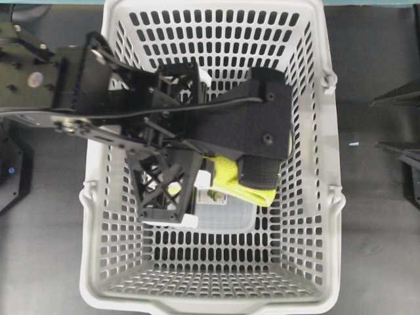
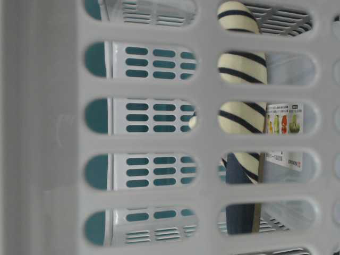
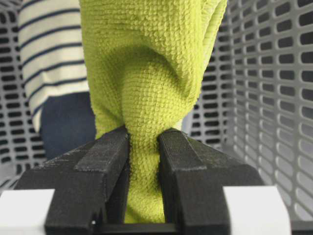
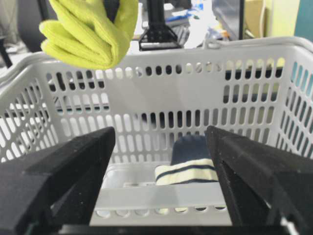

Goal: Pick up the yellow cloth from the shopping basket with the left arm.
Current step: 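Lift the yellow cloth upward out of the basket with the left gripper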

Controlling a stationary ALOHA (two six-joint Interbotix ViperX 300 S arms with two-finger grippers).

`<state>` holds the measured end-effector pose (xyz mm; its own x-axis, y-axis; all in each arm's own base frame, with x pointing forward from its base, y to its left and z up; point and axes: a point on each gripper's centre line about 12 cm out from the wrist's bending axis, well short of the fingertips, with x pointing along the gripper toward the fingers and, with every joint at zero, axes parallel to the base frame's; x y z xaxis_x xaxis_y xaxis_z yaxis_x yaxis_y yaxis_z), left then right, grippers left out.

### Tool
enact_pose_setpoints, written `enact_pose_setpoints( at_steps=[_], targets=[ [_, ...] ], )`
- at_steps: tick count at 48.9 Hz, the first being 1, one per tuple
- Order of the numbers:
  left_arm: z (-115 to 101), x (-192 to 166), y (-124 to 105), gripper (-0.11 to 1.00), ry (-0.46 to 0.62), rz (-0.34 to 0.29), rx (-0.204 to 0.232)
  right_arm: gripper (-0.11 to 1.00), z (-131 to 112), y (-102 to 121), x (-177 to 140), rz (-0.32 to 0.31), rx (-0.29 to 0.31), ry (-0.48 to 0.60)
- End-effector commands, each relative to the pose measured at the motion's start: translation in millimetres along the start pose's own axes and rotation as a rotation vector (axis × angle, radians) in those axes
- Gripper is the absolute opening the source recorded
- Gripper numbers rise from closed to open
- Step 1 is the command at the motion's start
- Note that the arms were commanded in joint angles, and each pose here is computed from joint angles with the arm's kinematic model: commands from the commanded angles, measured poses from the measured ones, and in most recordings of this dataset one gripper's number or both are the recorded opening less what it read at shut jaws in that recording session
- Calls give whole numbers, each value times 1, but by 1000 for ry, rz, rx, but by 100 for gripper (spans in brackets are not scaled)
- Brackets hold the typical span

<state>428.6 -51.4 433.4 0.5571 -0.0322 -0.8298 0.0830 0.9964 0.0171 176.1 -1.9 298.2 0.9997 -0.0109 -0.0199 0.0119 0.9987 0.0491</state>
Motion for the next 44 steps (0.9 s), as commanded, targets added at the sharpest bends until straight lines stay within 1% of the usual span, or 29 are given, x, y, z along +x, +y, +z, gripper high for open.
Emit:
enact_pose_setpoints(
  at_steps=[1, 16, 44],
  targets=[
    [4, -17, 2, 15, -41, 3, -4, 72, 3, 0, 1, -3, 5, -6],
    [3, -16, 7, 15, -38, 11, -15, 72, 3, 0, 1, -3, 6, -6],
    [4, -14, 7, 15, -37, 10, -14, 72, 0, -1, 1, -8, 6, -3]
  ],
)
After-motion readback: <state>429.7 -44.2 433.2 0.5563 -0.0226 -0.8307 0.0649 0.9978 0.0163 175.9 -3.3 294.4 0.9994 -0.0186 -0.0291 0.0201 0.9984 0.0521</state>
